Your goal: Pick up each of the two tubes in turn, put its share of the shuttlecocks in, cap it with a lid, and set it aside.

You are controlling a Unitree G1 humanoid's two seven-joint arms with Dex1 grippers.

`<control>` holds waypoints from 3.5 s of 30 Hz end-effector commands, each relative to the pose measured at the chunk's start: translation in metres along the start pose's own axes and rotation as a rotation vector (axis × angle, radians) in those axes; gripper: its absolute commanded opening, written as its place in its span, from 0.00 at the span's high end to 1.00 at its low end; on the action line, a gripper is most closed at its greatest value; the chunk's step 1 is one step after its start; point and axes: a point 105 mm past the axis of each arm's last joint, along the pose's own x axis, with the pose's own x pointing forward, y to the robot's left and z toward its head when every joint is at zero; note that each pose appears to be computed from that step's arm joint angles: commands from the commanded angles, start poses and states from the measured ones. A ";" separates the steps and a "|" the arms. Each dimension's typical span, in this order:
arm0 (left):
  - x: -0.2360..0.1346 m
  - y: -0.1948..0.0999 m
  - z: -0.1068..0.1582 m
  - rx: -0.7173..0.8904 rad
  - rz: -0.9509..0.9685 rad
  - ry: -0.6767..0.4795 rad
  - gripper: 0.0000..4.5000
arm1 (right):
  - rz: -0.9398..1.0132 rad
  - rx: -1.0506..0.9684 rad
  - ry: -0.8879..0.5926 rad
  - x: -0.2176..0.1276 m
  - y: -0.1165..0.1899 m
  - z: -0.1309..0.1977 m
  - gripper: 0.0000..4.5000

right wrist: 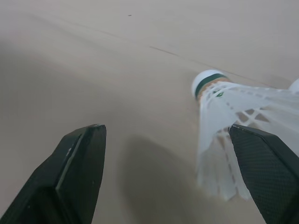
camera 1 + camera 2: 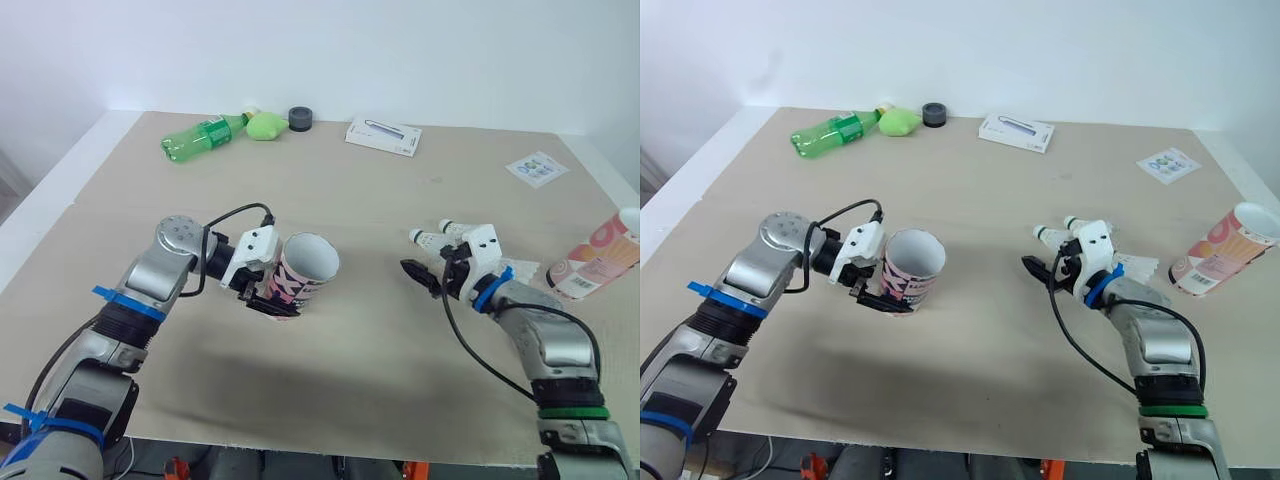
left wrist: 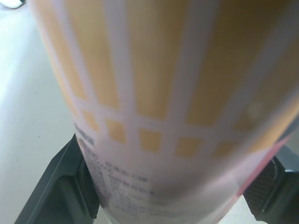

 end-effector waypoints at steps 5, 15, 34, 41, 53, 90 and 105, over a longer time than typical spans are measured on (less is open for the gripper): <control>-0.010 0.004 0.011 0.030 -0.004 0.028 0.25 | 0.023 -0.020 -0.071 0.002 0.002 0.014 0.76; -0.029 -0.006 0.007 -0.010 -0.099 0.138 0.25 | 0.306 -0.097 -0.146 -0.025 0.052 0.036 0.99; 0.003 0.005 0.007 0.049 -0.187 0.153 0.25 | 0.596 -0.731 -0.156 -0.092 0.131 0.116 0.99; 0.007 0.008 0.011 0.048 -0.197 0.151 0.25 | 0.706 -0.811 -0.195 -0.081 0.151 0.128 0.99; 0.011 0.006 0.016 0.041 -0.208 0.135 0.25 | 0.721 -0.831 -0.182 -0.061 0.155 0.132 0.17; 0.043 0.020 0.012 0.015 -0.196 0.143 0.25 | -0.126 -0.206 0.239 -0.156 -0.062 -0.006 0.03; 0.045 0.020 0.016 0.014 -0.181 0.121 0.25 | -0.156 -0.055 0.221 -0.122 -0.093 -0.022 0.03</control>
